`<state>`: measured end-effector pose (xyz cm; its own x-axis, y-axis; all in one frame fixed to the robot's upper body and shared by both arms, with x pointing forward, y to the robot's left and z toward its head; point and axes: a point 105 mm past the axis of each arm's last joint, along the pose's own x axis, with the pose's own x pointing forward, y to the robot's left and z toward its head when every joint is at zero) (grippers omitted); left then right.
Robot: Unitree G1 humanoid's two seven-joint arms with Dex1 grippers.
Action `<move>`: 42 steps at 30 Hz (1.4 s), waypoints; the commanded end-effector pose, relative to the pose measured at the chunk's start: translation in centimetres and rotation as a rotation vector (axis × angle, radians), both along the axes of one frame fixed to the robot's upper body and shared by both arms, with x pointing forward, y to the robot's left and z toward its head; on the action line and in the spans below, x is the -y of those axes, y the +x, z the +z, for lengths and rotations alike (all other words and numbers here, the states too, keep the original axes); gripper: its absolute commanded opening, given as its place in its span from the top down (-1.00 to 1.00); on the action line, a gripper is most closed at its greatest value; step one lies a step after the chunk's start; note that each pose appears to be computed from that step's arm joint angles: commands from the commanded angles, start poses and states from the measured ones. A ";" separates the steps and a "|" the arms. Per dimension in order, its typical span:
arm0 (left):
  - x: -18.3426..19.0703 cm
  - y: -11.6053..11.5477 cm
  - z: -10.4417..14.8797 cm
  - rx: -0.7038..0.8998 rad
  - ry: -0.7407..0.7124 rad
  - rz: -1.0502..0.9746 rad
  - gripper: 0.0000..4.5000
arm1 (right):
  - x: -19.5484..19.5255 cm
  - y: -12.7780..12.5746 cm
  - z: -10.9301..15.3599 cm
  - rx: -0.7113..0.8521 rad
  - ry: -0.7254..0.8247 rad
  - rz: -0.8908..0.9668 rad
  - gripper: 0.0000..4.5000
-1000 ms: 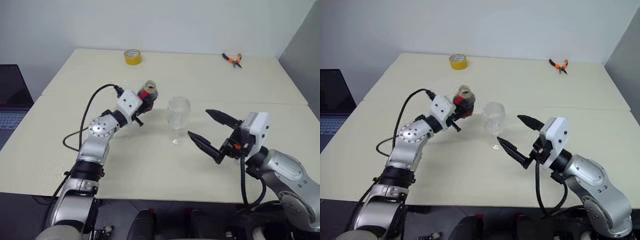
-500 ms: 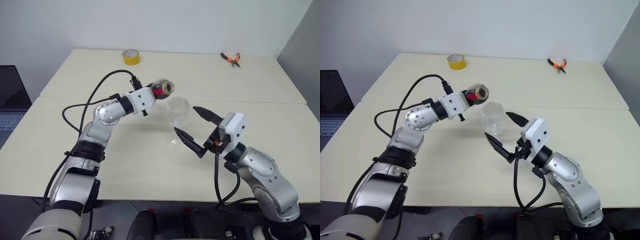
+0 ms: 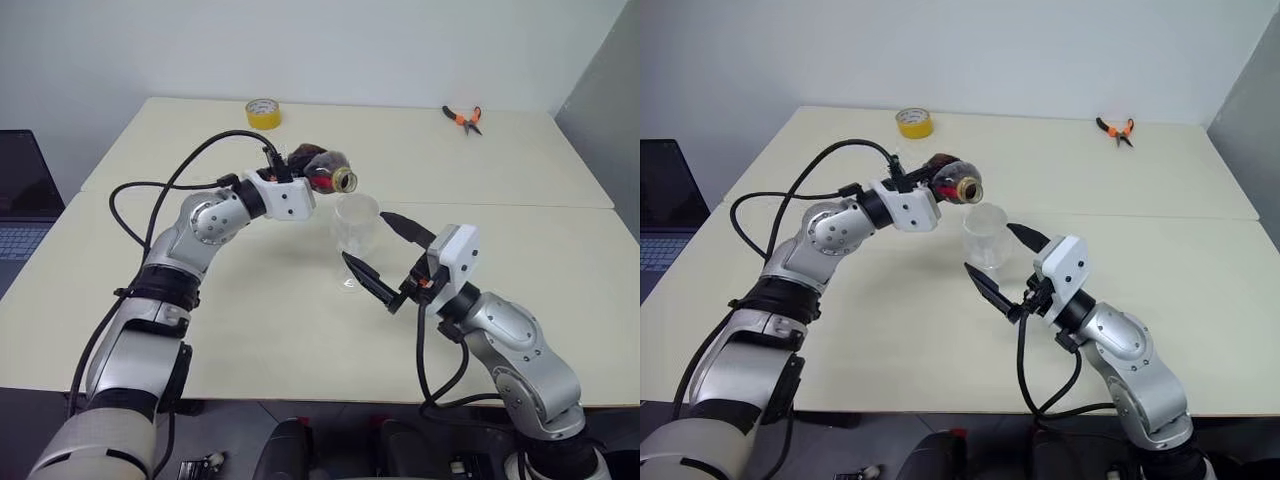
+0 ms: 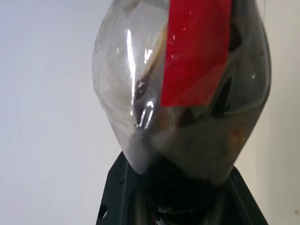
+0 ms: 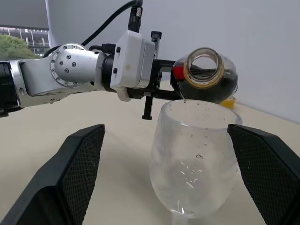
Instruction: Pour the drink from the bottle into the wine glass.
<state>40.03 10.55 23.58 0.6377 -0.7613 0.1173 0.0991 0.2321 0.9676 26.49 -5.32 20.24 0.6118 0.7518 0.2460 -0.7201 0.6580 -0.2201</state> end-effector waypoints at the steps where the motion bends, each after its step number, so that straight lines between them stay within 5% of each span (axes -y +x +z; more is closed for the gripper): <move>1: 0.1 -0.4 2.2 0.097 -0.003 -0.015 0.72 | -0.2 -0.5 1.3 0.059 0.023 0.015 -1.00; 42: -0.3 0.2 4.2 0.300 0.110 0.007 0.72 | 0.7 -0.3 0.3 0.023 0.002 -0.031 -1.00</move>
<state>40.60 10.97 24.95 0.6222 -0.7698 0.1424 -0.1150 0.0901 0.9893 26.66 -5.75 19.45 0.6383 0.7378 0.2195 -0.7036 0.6749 -0.2223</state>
